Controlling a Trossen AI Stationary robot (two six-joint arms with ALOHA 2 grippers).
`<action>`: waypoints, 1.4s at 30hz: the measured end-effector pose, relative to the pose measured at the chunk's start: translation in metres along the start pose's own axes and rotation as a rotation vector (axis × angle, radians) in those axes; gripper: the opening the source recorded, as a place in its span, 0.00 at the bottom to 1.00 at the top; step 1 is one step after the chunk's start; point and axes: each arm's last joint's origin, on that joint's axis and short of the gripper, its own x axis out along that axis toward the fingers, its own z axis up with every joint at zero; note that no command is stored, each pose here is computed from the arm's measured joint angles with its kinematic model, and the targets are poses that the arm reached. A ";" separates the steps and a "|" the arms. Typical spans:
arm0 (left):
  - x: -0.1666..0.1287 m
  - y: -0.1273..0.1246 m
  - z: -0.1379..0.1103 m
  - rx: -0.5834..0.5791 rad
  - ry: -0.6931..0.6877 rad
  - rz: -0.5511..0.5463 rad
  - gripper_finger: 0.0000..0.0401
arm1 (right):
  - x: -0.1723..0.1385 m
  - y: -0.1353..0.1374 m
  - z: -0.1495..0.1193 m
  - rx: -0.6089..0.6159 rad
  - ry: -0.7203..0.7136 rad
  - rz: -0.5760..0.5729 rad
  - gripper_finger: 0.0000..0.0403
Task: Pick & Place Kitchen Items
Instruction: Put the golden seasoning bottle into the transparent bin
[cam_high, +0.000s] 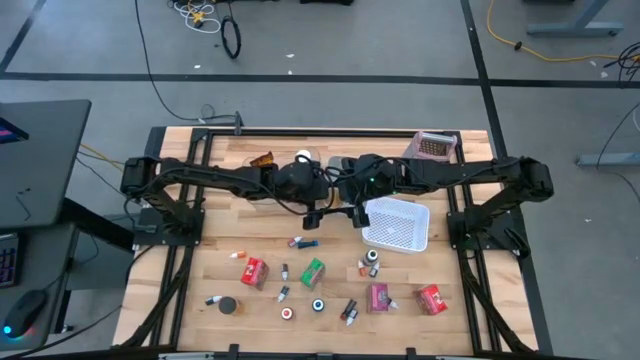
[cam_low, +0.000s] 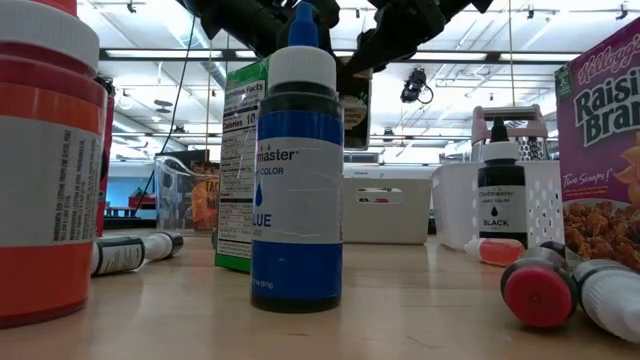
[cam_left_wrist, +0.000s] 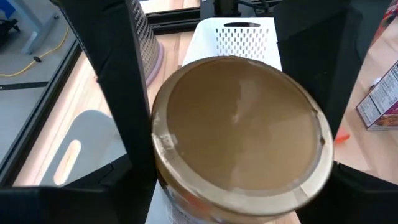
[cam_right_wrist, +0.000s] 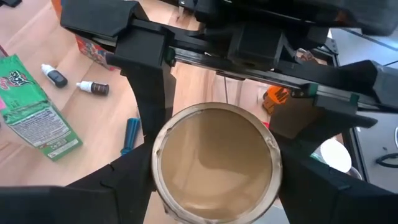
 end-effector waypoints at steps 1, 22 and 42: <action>0.000 0.000 0.000 -0.003 0.001 -0.002 0.74 | 0.000 0.000 0.000 0.008 0.002 0.001 0.71; -0.013 0.002 0.003 -0.108 0.023 0.048 0.74 | -0.049 0.001 0.006 0.062 0.006 -0.126 0.81; -0.144 0.016 0.003 -0.225 -0.089 0.358 0.74 | -0.078 0.022 0.009 0.224 -0.004 -0.098 0.80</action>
